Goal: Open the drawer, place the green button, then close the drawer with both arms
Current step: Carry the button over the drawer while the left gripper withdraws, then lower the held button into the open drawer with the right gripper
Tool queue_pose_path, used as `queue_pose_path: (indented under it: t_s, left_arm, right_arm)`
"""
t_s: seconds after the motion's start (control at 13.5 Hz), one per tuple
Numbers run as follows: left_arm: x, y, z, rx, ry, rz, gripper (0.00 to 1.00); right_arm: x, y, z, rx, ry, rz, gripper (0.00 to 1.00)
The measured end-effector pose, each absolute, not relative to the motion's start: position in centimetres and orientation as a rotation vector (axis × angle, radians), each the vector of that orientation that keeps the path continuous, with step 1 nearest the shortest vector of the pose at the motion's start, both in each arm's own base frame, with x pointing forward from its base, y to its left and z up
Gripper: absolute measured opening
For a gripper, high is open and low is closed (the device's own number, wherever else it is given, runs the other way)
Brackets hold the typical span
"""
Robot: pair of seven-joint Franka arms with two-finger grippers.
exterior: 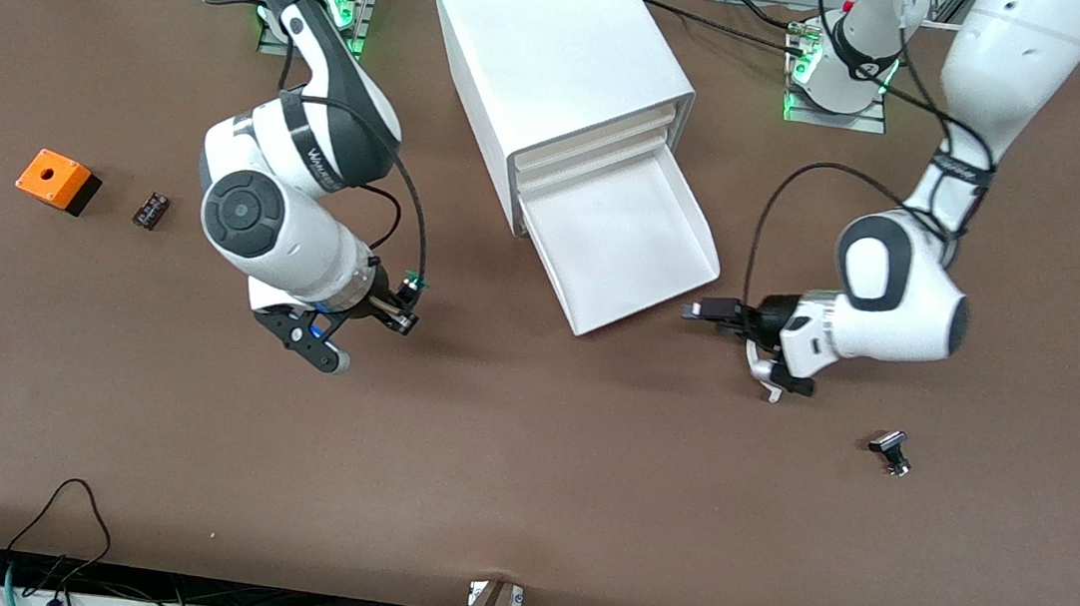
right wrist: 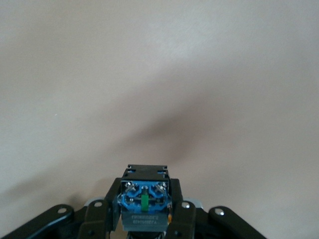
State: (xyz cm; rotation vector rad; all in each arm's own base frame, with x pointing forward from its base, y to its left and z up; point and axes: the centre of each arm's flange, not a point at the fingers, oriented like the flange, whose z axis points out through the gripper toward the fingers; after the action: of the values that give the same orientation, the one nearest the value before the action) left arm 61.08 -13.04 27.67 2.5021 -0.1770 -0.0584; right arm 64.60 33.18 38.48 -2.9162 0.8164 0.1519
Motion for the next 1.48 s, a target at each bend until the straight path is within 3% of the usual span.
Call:
queue_pose_path:
  t_s: [0.3,0.74,1.48]
  left_arm:
    - [63.0,-8.3,39.8,2.733,-0.437,0.191,1.00]
    - [61.6,-1.9,51.4,2.940,-0.622,0.090,1.00]
    - [60.0,1.2,56.1,3.160,-0.475,-0.029,1.00]
  right_arm:
    - [63.2,38.2,38.6,-2.882,0.888,0.150,0.41]
    - [60.9,42.7,38.2,-2.860,0.972,0.165,0.41]
    - [56.2,51.6,35.2,-2.826,1.146,0.162,0.41]
